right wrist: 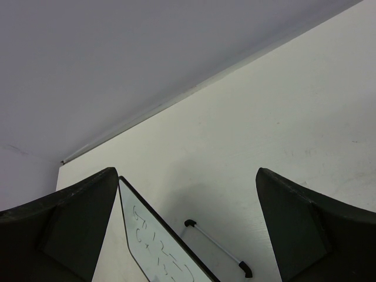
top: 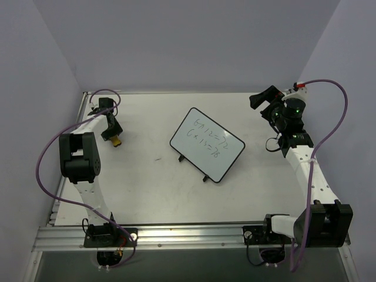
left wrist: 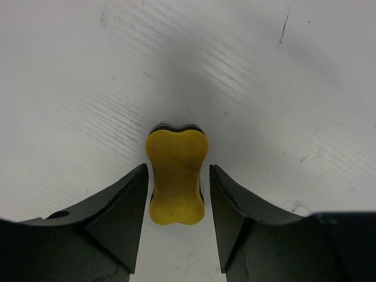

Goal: Erase the whiteboard

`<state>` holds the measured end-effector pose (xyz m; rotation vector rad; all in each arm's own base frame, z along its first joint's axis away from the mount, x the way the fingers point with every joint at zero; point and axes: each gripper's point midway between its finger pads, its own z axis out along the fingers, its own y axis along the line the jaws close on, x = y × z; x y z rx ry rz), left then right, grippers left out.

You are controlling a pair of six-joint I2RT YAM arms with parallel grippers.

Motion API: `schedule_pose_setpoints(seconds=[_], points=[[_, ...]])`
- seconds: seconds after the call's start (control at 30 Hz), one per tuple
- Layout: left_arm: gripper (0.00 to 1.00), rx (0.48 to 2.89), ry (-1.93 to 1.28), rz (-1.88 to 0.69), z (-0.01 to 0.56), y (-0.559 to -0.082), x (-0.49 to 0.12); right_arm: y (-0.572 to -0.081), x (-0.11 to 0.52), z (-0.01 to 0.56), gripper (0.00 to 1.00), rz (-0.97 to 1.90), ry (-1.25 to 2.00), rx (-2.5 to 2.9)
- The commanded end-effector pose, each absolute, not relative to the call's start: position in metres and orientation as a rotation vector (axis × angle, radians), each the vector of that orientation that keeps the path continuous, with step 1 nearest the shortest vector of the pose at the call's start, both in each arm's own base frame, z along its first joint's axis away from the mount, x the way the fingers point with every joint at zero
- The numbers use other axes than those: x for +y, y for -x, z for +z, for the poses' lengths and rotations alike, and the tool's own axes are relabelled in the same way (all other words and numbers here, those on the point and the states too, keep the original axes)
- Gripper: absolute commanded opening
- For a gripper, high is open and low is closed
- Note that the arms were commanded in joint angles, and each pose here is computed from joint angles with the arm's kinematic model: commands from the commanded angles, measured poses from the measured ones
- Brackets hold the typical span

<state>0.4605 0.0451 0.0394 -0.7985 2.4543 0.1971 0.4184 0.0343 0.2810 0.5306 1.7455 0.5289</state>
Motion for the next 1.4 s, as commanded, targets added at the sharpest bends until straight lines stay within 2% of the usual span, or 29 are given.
schedule_pose_setpoints(seconds=[0.0,1.37], points=[[0.55,2.415,0.825,0.19,0.0404,-0.469,0.0492,-0.4203,0.0287,0.287,1.0,0.513,-0.525,1.718],[0.56,2.434,0.858,0.193,0.0337,-0.4681,0.0476,-0.4227,0.0295,0.2836,1.0,0.515,-0.529,1.734]])
